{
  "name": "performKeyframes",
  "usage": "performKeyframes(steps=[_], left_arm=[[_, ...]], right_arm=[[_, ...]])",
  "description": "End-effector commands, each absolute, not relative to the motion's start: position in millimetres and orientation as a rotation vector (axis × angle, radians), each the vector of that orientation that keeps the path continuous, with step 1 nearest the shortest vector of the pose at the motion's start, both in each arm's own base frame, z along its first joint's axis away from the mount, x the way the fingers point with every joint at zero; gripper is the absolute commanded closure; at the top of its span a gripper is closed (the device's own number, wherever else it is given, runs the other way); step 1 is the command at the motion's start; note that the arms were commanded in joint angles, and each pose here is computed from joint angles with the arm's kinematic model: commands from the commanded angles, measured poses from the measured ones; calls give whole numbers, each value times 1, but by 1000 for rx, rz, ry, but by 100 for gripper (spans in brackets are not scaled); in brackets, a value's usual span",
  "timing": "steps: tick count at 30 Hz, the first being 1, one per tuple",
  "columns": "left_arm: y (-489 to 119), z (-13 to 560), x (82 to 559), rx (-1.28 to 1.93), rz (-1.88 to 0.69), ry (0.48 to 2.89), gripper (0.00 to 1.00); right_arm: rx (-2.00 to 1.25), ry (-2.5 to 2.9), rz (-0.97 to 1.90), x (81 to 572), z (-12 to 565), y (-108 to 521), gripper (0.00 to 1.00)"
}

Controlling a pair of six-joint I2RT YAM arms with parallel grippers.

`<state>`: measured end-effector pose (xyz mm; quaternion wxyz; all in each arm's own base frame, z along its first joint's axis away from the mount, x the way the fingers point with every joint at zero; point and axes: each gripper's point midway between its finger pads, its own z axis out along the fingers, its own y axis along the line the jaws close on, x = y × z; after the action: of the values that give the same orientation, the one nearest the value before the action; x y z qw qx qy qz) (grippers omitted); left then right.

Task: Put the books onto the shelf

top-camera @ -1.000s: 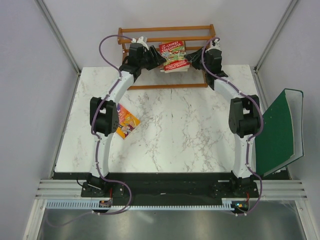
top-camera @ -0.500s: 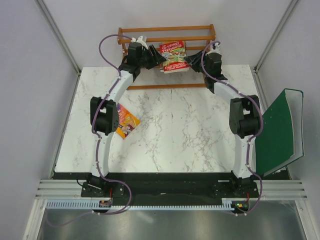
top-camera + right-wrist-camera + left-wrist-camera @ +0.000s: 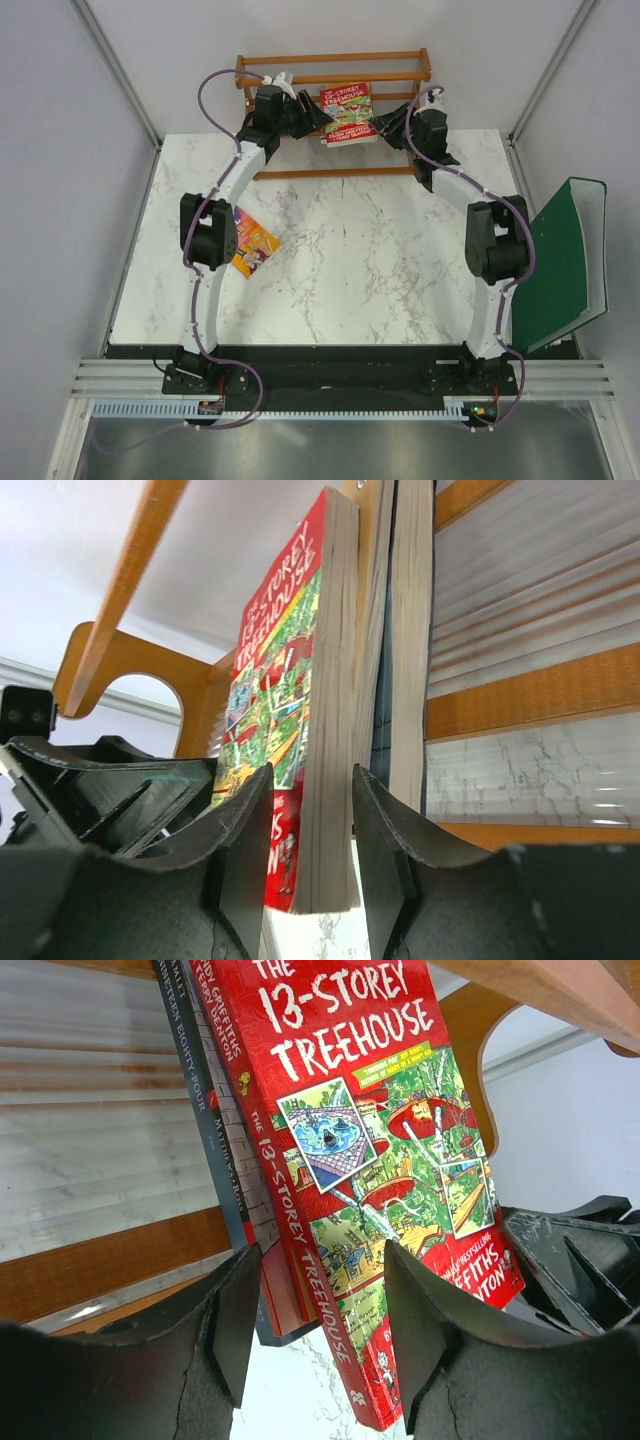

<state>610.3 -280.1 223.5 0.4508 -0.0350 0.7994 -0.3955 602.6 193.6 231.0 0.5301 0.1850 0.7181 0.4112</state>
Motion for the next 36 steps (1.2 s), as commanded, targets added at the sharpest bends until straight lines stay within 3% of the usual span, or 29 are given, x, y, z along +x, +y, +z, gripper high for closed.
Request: performKeyframes(steps=[1,23,36], left_arm=[[-284,254,599,-15,-1016,1926,41],[-288,252,597,-14,-1047,1934,40],[-290,249,596,-7,-1061,1938,39]], right_arm=[[409,1594,987,591,287,182,55],[361,1651,1058,586,271,197,71],[329,1693,1113,586,259,215,73]])
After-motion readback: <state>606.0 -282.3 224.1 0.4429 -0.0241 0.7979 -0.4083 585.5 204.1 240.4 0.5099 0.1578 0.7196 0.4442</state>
